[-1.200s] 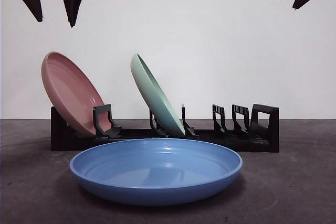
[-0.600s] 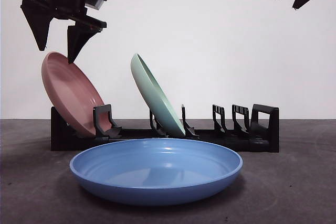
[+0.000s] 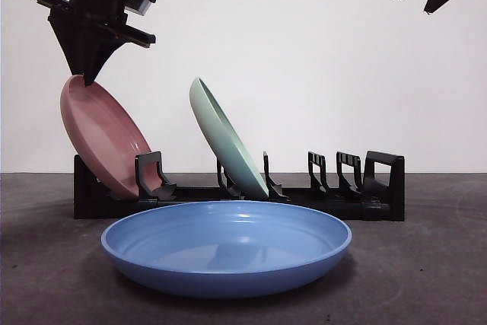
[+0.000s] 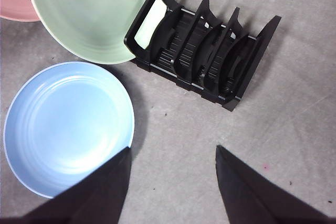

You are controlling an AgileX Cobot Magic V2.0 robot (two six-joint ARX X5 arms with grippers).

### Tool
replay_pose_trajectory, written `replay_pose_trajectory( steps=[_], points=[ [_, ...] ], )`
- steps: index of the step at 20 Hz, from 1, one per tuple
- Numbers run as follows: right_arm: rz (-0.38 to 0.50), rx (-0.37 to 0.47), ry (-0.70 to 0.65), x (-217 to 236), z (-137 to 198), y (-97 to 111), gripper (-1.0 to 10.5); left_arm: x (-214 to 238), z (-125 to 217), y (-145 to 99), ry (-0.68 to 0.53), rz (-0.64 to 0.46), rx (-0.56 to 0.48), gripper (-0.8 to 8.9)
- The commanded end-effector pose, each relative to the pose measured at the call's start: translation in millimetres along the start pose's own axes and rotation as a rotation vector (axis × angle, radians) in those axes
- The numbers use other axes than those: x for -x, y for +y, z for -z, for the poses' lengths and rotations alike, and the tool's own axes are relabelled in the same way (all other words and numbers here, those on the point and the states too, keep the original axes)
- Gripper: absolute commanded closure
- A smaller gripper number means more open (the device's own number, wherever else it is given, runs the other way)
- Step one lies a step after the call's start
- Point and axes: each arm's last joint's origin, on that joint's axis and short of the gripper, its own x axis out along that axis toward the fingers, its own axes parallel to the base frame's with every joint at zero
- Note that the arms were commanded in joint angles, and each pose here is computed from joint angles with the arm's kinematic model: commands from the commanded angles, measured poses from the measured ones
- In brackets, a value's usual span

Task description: Place the plate

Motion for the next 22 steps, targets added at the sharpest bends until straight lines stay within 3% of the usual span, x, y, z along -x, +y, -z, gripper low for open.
replay_pose_trajectory(
  steps=[1, 9, 12, 14, 15, 17, 22],
  points=[
    [-0.007, 0.018, -0.003, -0.2, -2.9, 1.2, 7.0, -2.8, -5.4, -3.0, -0.010, -0.029, -0.025, 7.87],
    [-0.007, 0.017, 0.002, -0.2, -2.3, 1.2, 7.0, -3.8, -6.8, -2.8, -0.019, -0.029, -0.021, 7.79],
    [-0.007, 0.017, 0.002, -0.2, -2.3, 1.2, 7.0, -4.0, -6.8, -2.8, -0.019, -0.028, -0.011, 6.73],
    [-0.007, 0.017, 0.002, -0.2, -2.3, 1.2, 7.0, -4.0, -6.8, -2.8, -0.019, -0.028, -0.010, 6.67],
    [-0.007, 0.017, 0.002, -0.2, -2.3, 1.2, 7.0, -4.1, -6.9, -2.9, -0.018, -0.028, -0.011, 6.76],
    [-0.007, 0.017, 0.003, -0.2, -2.3, 1.2, 7.0, -4.4, -6.9, -3.0, -0.017, -0.028, -0.011, 8.01],
    [-0.007, 0.017, 0.006, -0.2, -1.9, 1.2, 7.0, -4.6, -6.8, -2.4, -0.016, -0.041, -0.031, 8.07]
  ],
)
